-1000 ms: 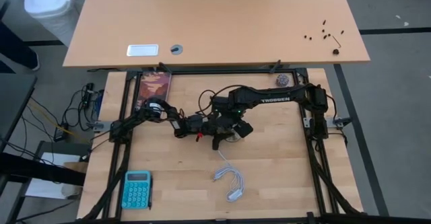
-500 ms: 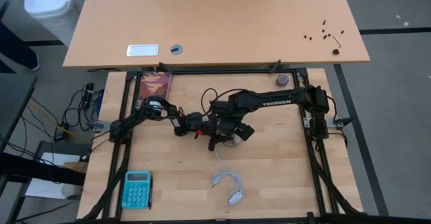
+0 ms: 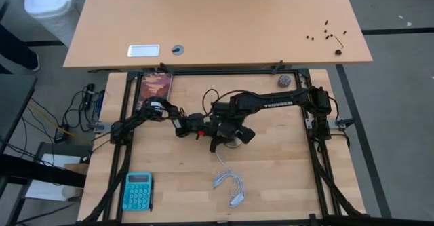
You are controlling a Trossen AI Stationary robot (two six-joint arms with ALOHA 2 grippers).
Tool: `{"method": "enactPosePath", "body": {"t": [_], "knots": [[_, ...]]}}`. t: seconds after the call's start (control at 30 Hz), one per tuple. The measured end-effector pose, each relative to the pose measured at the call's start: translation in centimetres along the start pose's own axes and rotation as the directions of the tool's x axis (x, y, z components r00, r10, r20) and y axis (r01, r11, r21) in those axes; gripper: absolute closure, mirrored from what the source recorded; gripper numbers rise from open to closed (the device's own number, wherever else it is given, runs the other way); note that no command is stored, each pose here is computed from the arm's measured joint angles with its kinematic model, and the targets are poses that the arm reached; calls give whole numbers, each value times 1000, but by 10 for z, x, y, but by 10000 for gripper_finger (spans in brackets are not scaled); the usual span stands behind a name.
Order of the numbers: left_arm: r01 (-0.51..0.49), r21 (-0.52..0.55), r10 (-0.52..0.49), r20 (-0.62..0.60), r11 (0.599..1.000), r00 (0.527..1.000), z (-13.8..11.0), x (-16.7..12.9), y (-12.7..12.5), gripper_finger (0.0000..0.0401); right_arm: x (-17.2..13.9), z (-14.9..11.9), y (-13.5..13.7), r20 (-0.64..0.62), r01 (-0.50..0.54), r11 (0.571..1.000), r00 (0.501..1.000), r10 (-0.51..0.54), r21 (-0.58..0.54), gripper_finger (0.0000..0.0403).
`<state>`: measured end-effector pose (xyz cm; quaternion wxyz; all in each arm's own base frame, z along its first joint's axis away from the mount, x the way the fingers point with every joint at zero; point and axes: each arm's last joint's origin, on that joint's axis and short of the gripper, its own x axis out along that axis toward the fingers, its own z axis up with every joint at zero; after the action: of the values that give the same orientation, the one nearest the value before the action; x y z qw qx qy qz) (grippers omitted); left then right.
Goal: Screw lightbulb
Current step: Insert the lightbulb into the desk lamp
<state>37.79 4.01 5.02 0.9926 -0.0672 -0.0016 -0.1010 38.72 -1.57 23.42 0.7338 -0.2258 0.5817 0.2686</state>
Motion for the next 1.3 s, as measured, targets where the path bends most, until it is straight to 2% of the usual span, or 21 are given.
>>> {"method": "enactPosePath", "body": {"t": [0.27, 0.43, 0.57, 0.77, 1.0, 1.3], "knots": [[-54, 2, 54, 7, 999, 999, 0, 0, 1, 203, -2, -9, -9, 41, -44, 975, 999, 36, 216, 151], [-93, 30, 92, 11, 995, 996, 0, 0, 1, 203, -3, -18, -17, 60, -68, 939, 997, 50, 337, 134], [-117, 62, 117, 10, 991, 993, 0, 1, 1, 203, 1, -20, -18, 73, -87, 923, 995, 64, 375, 132], [-136, 77, 136, 4, 988, 991, -1, 1, 0, 203, 10, -24, -15, 85, -101, 871, 994, 68, 480, 151], [-255, 102, 255, 13, 962, 967, -3, 4, -8, 203, 10, -25, -22, 108, -98, 796, 993, 41, 597, 128], [-380, 113, 380, 22, 918, 925, -4, 6, -15, 203, 11, -27, -25, 54, -18, 739, 998, -24, 673, 150]]}}
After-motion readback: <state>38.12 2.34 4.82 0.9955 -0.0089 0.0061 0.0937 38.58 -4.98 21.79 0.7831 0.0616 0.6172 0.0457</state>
